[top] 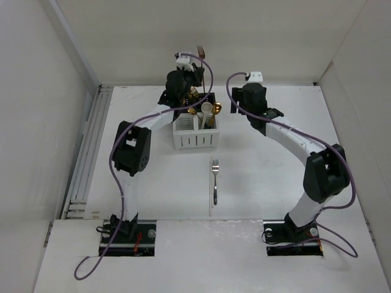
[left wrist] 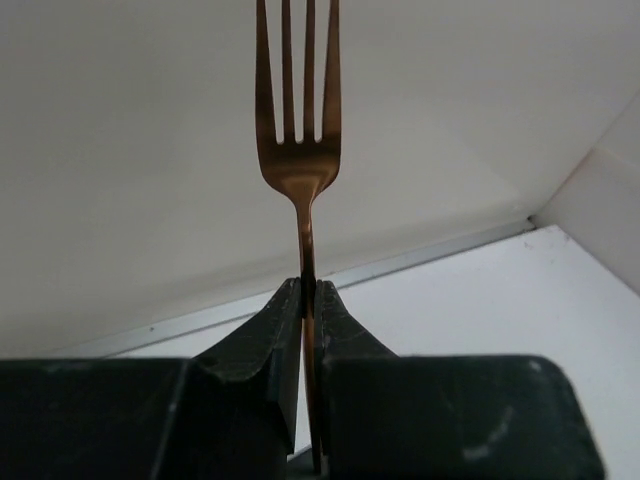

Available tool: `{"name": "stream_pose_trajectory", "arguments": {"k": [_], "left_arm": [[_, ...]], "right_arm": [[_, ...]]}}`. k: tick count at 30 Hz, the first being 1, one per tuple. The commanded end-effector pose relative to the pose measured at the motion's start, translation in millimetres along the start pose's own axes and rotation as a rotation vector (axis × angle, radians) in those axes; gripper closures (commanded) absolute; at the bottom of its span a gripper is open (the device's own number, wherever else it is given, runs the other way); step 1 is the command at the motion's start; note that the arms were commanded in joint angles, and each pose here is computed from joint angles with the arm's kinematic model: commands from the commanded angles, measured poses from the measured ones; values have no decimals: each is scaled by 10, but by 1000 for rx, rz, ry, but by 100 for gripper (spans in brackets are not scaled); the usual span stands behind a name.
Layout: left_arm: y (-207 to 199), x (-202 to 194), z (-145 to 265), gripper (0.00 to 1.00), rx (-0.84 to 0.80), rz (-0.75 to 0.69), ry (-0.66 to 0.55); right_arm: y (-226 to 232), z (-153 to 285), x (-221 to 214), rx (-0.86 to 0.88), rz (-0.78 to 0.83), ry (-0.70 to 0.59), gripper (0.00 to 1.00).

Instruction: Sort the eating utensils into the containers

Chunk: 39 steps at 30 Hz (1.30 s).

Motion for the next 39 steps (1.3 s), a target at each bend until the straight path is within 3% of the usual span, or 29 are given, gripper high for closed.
{"name": "stream_pose_trajectory", "arguments": {"k": [1,7,19,27,30,32,34,35,39], "left_arm": [[-70,522,-108,100,-73,40,-182],[-118,400,-15,100,-109,52,-135],[-149,617,133,100,-88,19,-156],[-55,143,251,100,-19,13,-22],[-63,141,252,100,-30,4,-22],[-59,140,252,76,-30,-7,-22],[-59,140,252,62,-30,-7,-22],[-47,237,246,51,-16,-9,-42],[40,535,239,50,71,-16,-66]], "right_arm": [[206,26,400,113,-37,-107,16],[178,13,410,113,-39,-105,16],[65,-56,417,93,-27,-101,16],[50,-12,404,101,-17,-98,16],[50,-12,405,101,-17,-99,16],[53,-11,402,110,4,-96,16],[53,24,473,114,26,-114,16],[90,41,460,110,30,-117,10],[161,171,373,56,71,-111,4]]}}
Point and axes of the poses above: each gripper's point midway between its finger pads, its own z axis back along the fingers, its own y axis along the line the jaws close on, x = y × z, the point moved 6 cm from there along z, back along the fingers, and after that the axes turned 11 degrees about -z, right-handed, at the moved point
